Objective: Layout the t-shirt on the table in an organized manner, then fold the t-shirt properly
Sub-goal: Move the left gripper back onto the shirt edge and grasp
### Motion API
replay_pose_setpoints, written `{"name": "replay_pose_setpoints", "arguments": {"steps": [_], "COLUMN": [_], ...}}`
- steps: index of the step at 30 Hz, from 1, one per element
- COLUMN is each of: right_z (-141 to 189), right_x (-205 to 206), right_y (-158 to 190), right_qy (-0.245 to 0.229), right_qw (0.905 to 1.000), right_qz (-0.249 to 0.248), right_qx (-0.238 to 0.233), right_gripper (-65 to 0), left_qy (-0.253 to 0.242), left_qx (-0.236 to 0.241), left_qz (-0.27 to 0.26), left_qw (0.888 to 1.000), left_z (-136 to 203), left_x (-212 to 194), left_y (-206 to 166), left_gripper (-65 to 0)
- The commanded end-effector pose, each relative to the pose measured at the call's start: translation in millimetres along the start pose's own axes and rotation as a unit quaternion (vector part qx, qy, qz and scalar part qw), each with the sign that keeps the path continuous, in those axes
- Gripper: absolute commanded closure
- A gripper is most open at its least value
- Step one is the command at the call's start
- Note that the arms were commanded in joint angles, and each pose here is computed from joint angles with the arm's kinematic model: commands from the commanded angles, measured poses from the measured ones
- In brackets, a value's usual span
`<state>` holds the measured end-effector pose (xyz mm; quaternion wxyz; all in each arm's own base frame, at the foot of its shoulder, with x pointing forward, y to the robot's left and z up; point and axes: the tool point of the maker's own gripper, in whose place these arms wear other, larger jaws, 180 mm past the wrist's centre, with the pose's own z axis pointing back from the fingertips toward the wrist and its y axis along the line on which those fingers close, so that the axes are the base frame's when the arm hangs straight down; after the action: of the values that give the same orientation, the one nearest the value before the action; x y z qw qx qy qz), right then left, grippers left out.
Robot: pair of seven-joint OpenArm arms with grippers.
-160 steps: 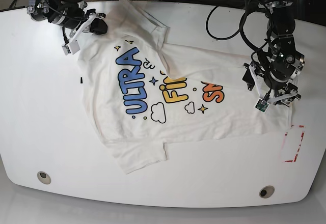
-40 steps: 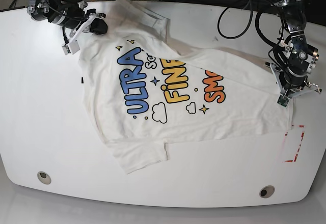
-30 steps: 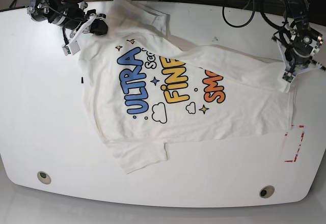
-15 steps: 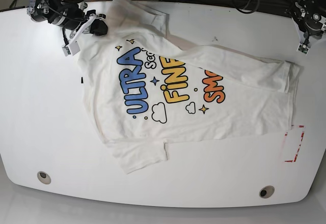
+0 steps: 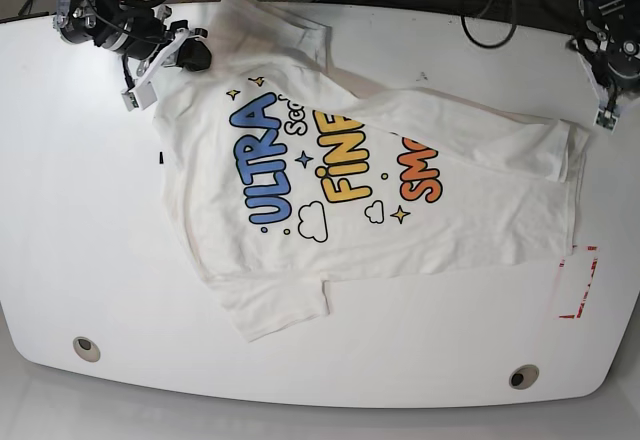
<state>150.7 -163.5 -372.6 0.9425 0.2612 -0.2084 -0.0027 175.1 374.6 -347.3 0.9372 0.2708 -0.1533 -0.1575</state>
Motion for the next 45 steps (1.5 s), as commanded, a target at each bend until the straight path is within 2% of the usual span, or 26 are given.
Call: {"name": "replay_pose_setpoints", "arguments": {"steps": [1, 5, 8, 14, 21, 25, 29, 38, 42, 45], "right_z": [4.2, 4.2, 4.2, 4.2, 4.2, 4.2, 4.2, 4.6, 4.4, 4.2], "right_x": [7.5, 7.5, 7.5, 7.5, 7.5, 7.5, 7.5, 8.3, 11.3, 11.9], "right_y": [2.3, 2.3, 2.3, 2.3, 2.3, 2.3, 2.3, 1.8, 2.1, 2.4], "right_qy": [-0.013, -0.013, -0.013, -0.013, -0.013, -0.013, -0.013, -0.013, -0.016, -0.017], "right_qw": [0.9999, 0.9999, 0.9999, 0.9999, 0.9999, 0.9999, 0.9999, 0.9998, 0.9998, 0.9998], "right_qz": [0.010, 0.010, 0.010, 0.010, 0.010, 0.010, 0.010, 0.011, 0.013, 0.013], "right_qx": [0.003, 0.003, 0.003, 0.003, 0.003, 0.003, 0.003, 0.002, 0.003, 0.003], "right_gripper": [0.0, 0.0, 0.0, 0.0, 0.0, 0.0, 0.0, 0.0, 0.0, 0.0], "left_qy": [-0.029, -0.066, -0.089, -0.122, -0.147, -0.157, -0.191, -0.184, -0.176, -0.183], "left_qx": [0.021, 0.025, 0.024, 0.012, -0.012, -0.030, -0.048, -0.081, -0.086, -0.094], "left_qz": [0.001, 0.007, 0.018, 0.041, 0.011, 0.008, 0.031, 0.052, 0.070, 0.098], "left_qw": [0.999, 0.997, 0.996, 0.992, 0.989, 0.987, 0.980, 0.978, 0.978, 0.974], "left_z": [5.4, 7.5, 9.7, 13.9, 17.5, 14.9, 10.1, -17.0, -30.6, -35.8], "left_x": [24.5, 58.7, 79.0, 106.5, 132.3, 140.4, 152.3, 146.0, 135.4, 134.7], "left_y": [14.4, 19.1, 19.7, 11.7, -12.8, -26.6, -38.3, -55.1, -50.8, -42.1], "left_gripper": [-20.5, -32.4, -38.5, -39.6, -40.1, -45.7, -52.9, -56.2, -56.2, -56.0]}}
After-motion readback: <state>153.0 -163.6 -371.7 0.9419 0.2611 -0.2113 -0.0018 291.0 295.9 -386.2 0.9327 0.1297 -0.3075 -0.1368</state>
